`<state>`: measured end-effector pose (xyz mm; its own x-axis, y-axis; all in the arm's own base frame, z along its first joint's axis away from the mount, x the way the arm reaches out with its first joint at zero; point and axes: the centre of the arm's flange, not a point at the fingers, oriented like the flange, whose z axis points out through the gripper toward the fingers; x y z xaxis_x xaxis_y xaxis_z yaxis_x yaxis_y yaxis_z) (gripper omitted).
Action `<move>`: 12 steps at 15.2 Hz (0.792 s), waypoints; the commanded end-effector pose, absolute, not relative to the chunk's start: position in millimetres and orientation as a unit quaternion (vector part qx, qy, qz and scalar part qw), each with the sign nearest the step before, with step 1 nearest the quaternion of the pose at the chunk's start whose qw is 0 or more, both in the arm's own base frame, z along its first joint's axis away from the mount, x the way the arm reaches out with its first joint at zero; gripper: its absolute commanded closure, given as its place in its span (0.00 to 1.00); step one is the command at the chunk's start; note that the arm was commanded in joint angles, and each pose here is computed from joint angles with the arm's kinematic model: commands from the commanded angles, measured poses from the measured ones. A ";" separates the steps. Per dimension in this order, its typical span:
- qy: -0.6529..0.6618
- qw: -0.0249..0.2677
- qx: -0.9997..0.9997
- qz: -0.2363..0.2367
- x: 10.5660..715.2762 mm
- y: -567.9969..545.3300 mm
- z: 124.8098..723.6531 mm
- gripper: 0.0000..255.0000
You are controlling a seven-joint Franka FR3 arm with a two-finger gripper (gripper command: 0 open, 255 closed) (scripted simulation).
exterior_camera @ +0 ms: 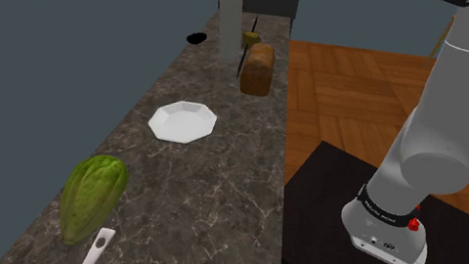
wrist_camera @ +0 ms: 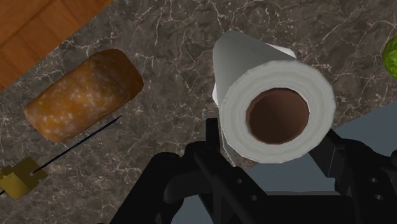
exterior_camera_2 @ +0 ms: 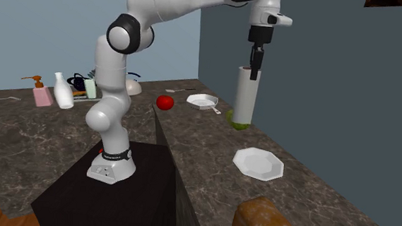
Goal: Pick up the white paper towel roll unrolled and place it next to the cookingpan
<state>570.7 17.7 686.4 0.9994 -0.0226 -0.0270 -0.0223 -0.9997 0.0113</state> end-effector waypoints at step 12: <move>-0.011 0.005 1.000 -0.014 538.9 153.0 650.4 1.00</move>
